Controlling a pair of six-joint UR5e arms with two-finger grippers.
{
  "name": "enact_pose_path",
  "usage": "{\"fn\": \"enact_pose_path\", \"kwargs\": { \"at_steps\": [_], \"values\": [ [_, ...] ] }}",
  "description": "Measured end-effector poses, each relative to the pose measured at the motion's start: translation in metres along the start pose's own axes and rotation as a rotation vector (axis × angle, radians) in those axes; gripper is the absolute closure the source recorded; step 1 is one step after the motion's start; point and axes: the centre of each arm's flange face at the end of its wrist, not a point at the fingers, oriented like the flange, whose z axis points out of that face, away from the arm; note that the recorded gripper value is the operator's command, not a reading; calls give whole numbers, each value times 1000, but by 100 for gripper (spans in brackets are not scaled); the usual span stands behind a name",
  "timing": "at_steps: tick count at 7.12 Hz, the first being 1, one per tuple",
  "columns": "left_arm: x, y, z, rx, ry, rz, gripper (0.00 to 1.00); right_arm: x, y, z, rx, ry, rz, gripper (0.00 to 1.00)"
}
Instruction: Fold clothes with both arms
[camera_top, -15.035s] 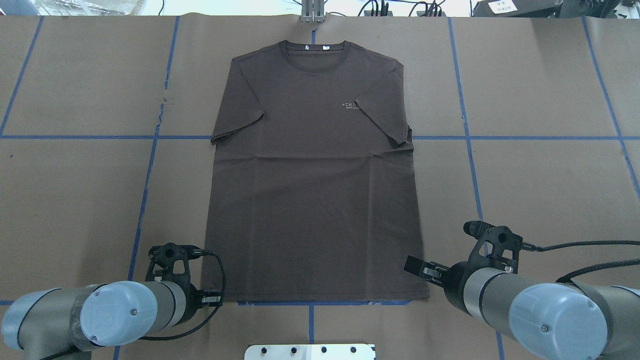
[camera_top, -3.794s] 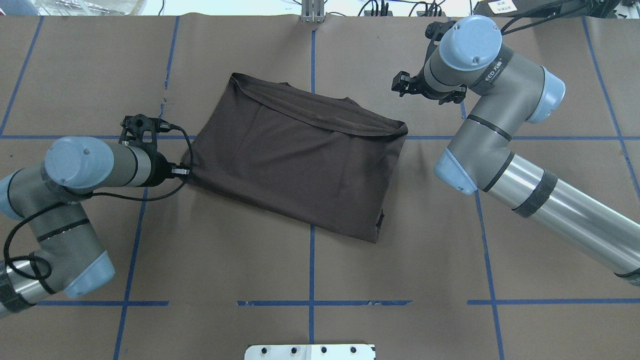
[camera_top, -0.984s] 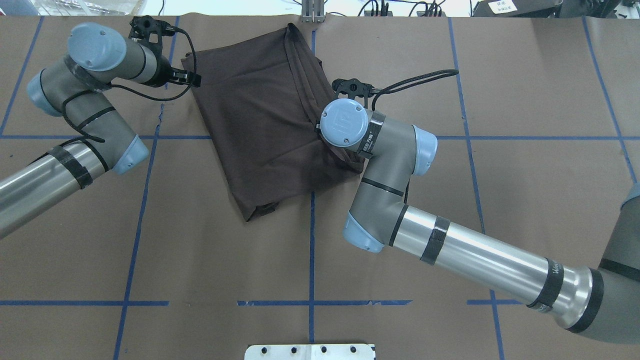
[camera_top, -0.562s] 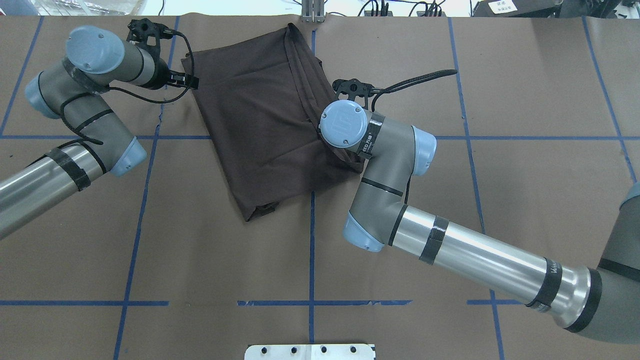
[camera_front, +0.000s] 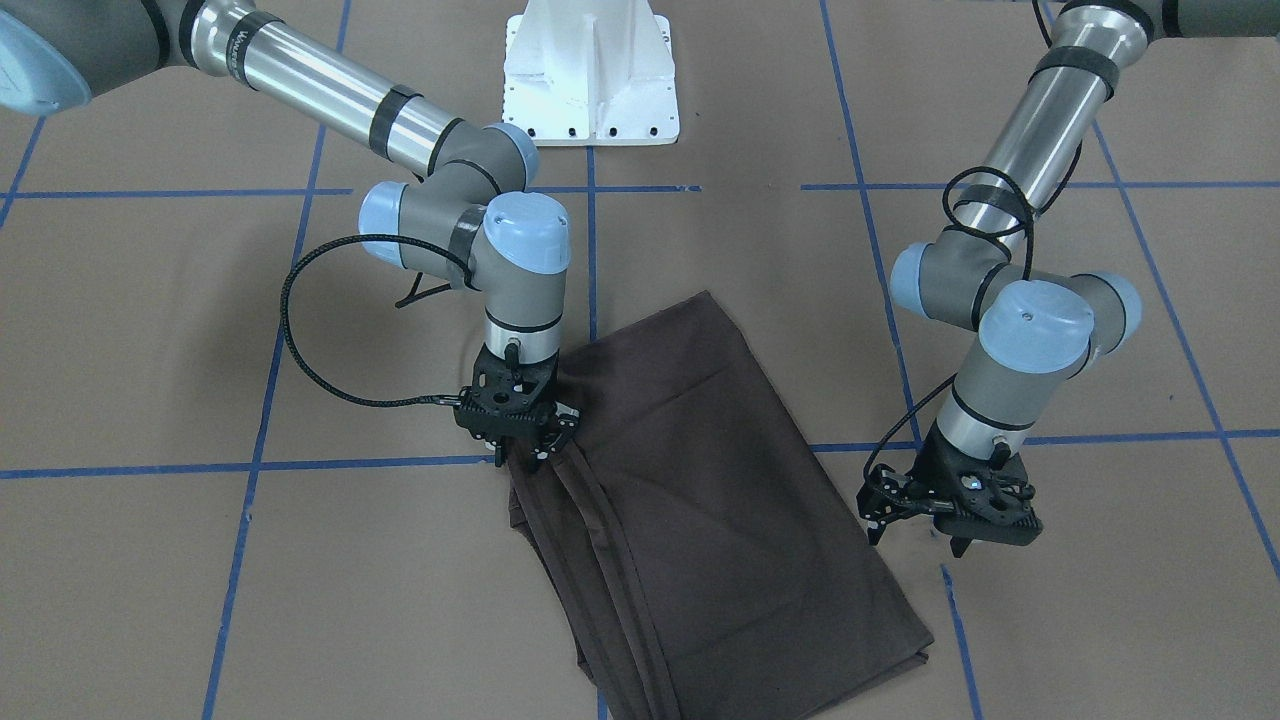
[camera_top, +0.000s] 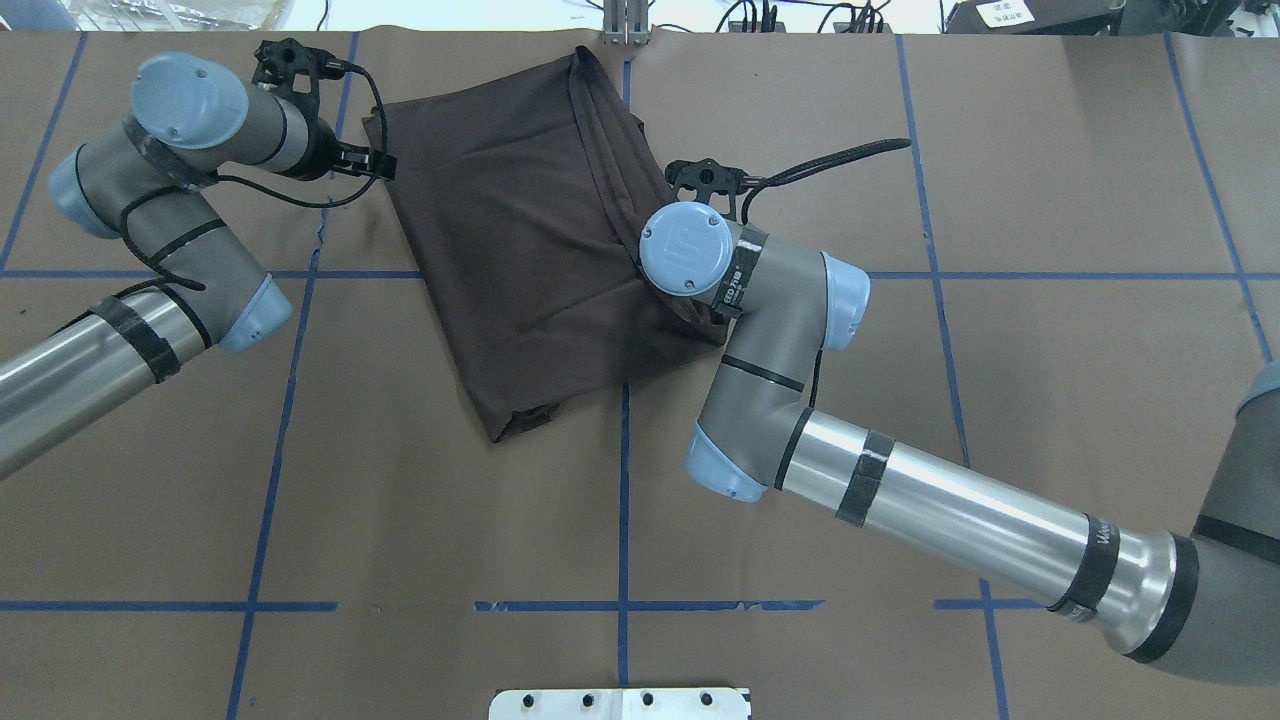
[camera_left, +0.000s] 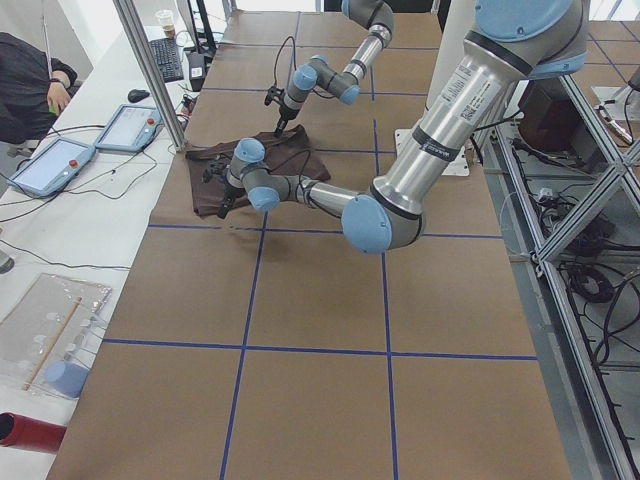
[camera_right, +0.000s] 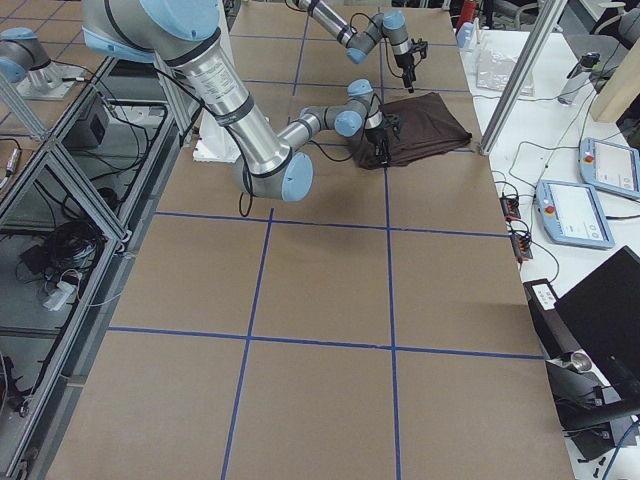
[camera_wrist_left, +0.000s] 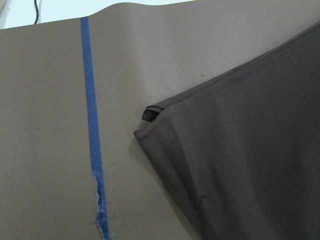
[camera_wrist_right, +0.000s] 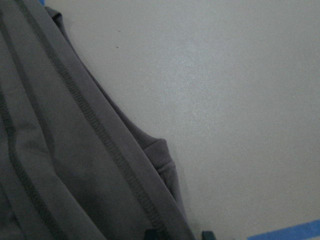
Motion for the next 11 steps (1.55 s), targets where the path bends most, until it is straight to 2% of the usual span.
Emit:
{"fn": "enact_pose_path", "kwargs": {
  "at_steps": [1, 5, 8, 9, 11],
  "values": [
    [0, 0, 0, 0, 0, 0, 0, -1, -1, -1, 1, -1, 4, 100],
    [1, 0, -1, 2, 2, 1, 0, -4, -3, -3, 4, -6, 56, 100],
    [5, -3, -4, 10, 11, 3, 0, -13, -4, -17, 6, -35, 91, 100],
    [6, -3, -5, 11, 12, 3, 0, -2, 6, -19, 2, -45, 97, 100],
    [6, -4, -6, 12, 13, 3, 0, 40, 60, -38, -1, -83, 82, 100]
  ]
}}
